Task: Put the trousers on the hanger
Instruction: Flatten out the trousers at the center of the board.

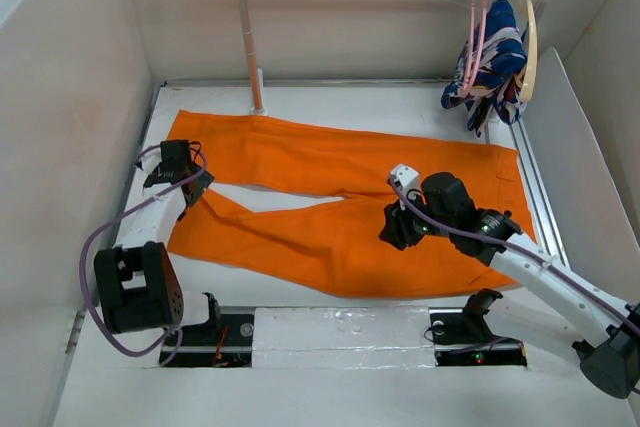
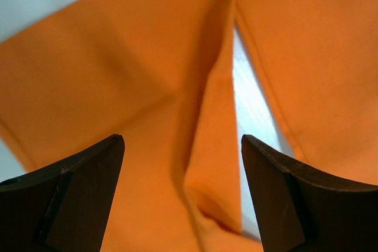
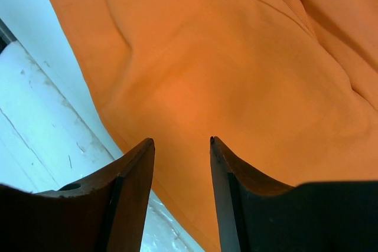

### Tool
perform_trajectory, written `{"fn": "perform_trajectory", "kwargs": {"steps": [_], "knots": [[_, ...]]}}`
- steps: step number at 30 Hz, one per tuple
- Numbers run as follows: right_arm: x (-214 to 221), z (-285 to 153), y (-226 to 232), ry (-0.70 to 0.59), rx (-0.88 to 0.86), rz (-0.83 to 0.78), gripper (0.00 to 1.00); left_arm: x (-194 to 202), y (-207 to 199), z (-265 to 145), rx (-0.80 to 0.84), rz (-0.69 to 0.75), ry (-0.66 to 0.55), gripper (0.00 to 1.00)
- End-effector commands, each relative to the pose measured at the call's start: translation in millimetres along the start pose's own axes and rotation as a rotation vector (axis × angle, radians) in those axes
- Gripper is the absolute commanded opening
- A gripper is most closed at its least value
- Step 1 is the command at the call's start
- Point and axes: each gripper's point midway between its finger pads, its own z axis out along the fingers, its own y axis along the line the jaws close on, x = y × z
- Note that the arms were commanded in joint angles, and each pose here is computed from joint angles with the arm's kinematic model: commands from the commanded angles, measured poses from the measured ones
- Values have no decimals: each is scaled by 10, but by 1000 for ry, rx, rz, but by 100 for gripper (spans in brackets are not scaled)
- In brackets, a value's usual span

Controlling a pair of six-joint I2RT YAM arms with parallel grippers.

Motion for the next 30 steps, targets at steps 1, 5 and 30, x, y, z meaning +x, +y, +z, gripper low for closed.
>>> {"fn": "perform_trajectory", "kwargs": {"steps": [1,5,30], "knots": [[9,-83,5,-9,8,-38,48,-205,-339,100,92,-28,-34,77],[50,-136,-18,4,27,-32,49,-279,-375,346,-7,13,-10,70],[183,-147,-7,17,12,-8,42,-859,42,35,-202,-67,-205,87]]}}
